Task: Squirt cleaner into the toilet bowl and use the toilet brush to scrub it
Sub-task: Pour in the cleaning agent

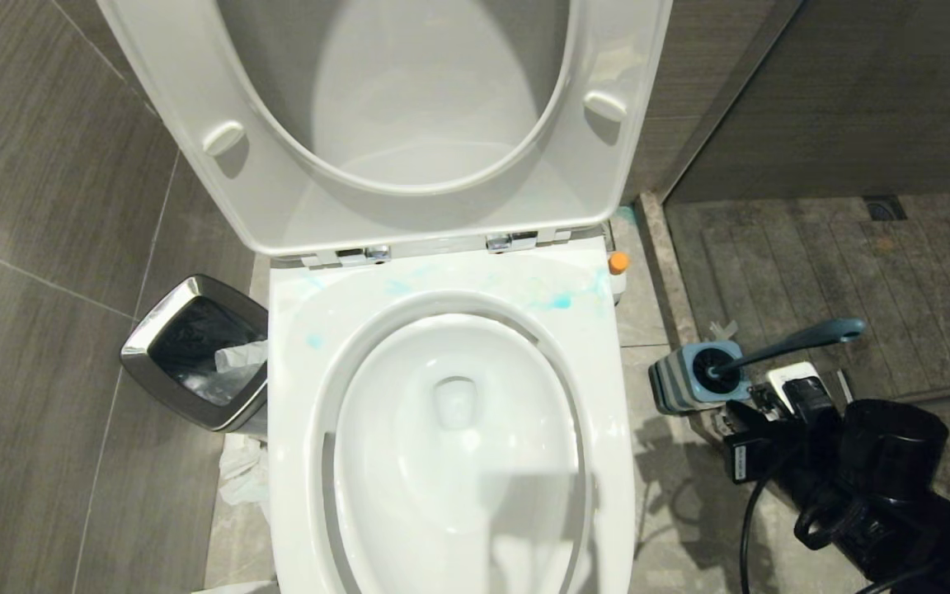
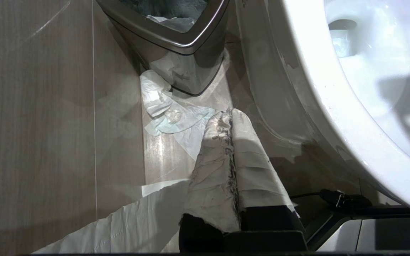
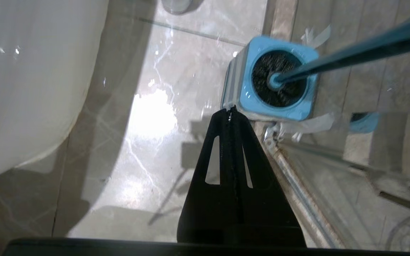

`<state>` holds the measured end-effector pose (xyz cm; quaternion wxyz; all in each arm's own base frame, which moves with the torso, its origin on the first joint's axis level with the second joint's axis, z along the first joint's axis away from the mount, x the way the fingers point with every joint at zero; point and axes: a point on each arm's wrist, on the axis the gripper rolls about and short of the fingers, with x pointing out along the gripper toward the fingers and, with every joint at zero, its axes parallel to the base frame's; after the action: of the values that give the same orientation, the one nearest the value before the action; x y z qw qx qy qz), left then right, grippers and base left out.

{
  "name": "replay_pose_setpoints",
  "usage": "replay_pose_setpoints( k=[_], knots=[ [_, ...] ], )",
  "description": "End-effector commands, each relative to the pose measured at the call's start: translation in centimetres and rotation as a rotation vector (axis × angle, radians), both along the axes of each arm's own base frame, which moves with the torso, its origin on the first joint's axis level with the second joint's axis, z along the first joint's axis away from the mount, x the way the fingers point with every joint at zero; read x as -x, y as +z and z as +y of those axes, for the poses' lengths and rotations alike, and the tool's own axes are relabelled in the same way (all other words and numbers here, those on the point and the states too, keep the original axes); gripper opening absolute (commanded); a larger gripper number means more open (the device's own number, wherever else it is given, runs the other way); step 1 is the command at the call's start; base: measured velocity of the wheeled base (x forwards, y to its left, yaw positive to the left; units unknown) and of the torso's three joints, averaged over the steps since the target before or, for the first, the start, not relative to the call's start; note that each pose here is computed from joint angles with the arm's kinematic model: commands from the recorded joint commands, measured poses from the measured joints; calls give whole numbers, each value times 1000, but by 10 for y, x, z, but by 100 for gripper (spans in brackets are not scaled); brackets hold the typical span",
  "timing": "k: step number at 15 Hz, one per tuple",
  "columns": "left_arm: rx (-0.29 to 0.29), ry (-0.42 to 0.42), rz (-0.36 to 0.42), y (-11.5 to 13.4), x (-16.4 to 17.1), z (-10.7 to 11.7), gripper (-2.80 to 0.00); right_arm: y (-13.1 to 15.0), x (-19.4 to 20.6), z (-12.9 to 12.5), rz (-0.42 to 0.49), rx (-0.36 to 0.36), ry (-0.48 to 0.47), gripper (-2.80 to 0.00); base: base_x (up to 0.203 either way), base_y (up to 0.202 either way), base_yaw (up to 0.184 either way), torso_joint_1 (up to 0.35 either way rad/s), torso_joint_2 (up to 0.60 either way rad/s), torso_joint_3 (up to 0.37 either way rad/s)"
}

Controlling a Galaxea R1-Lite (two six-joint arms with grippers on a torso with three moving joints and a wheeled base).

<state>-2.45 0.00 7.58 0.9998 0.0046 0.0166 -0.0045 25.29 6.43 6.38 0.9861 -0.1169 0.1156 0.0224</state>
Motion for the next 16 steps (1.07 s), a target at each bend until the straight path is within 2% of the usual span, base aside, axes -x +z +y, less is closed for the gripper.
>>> replay_pose_setpoints(
  k=[1,4,7,16],
  knots=[
    [0,0,2,0,0,0,-280,-8,-3,1,21,2,-3,0,0,0,0,0,0,0],
    [0,0,2,0,0,0,-280,-12,-12,3,20,-1,-5,0,0,0,0,0,0,0],
    [0,0,2,0,0,0,-280,-24,-33,6,19,-37,-22,0,0,0,0,0,0,0],
    [0,0,2,0,0,0,-280,-51,-114,27,-107,-77,-21,0,0,0,0,0,0,0]
  ],
)
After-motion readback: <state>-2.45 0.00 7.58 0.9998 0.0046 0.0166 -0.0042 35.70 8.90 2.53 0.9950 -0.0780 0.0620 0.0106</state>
